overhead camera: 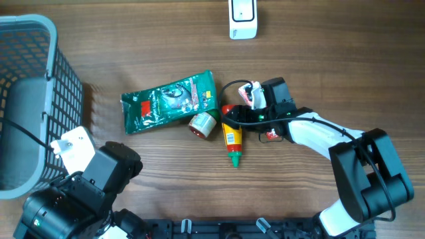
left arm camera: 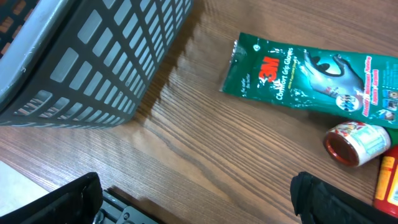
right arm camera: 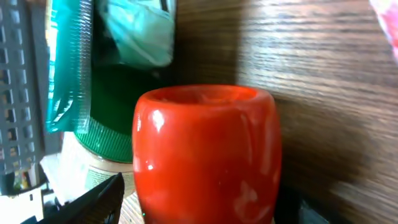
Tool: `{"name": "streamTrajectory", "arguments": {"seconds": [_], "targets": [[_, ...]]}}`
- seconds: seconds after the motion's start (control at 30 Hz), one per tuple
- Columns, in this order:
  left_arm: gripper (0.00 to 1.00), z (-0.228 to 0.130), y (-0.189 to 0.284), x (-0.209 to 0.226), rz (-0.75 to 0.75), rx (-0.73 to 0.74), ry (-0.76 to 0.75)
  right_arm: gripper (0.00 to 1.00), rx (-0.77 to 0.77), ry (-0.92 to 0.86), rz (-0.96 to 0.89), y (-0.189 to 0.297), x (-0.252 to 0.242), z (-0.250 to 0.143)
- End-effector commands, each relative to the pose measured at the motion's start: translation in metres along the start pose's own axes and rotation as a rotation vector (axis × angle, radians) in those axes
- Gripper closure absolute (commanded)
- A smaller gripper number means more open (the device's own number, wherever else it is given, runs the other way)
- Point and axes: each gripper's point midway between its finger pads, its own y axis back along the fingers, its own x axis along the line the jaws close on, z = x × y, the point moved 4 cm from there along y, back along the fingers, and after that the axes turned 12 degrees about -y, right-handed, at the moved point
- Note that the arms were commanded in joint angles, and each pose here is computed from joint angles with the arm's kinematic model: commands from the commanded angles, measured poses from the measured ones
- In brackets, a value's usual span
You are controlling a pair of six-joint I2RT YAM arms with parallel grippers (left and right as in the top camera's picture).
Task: Scan the item barcode
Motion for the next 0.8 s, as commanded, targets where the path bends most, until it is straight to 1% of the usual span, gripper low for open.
{"name": "streamTrajectory", "arguments": {"seconds": [0.0, 0.03, 0.07, 0.13, 0.23, 0.27, 0.3, 0.33, 0.4, 0.5, 0.63, 0.77], "targets": [[0.0, 0.001, -0.001, 0.003, 0.019, -0.009, 0.025, 0.15, 0.036, 0.091, 0.036, -0.004, 0.002, -0.005], [0.0, 0.001, -0.001, 0.003, 0.019, -0.009, 0.025, 0.13, 0.036, 0.106, 0.037, -0.005, 0.002, -0.005], [0.0, 0.001, -0.001, 0.003, 0.019, -0.009, 0.025, 0.14, 0.035, 0.124, 0.037, -0.005, 0.002, -0.005], [0.0, 0.001, -0.001, 0.003, 0.019, -0.009, 0.025, 0.27, 0.046, 0.158, 0.054, -0.004, 0.005, -0.007], [0.0, 0.001, -0.001, 0.003, 0.019, -0.009, 0.026, 0.4, 0.114, 0.25, 0.171, -0.002, 0.018, -0.017], [0.0, 0.001, -0.001, 0.003, 0.019, -0.009, 0.026, 0.46, 0.13, 0.279, 0.208, -0.001, 0.023, -0.02], [0.0, 0.001, -0.001, 0.003, 0.019, -0.009, 0.025, 0.49, 0.133, 0.29, 0.223, 0.0, 0.025, -0.02], [0.0, 0.001, -0.001, 0.003, 0.019, -0.009, 0.025, 0.5, 0.131, 0.293, 0.227, 0.0, 0.026, -0.02], [0.0, 0.001, -0.001, 0.003, 0.019, -0.009, 0.025, 0.5, 0.133, 0.307, 0.225, 0.0, 0.025, -0.021], [0.0, 0.001, -0.001, 0.003, 0.019, -0.009, 0.025, 0.47, 0.137, 0.32, 0.218, -0.002, 0.026, -0.023], [0.0, 0.001, -0.001, 0.003, 0.019, -0.009, 0.026, 0.47, 0.116, 0.346, 0.108, -0.016, 0.024, -0.031], [0.0, 0.001, -0.001, 0.003, 0.019, -0.009, 0.026, 0.46, 0.096, 0.324, 0.07, -0.02, 0.024, -0.029]]}}
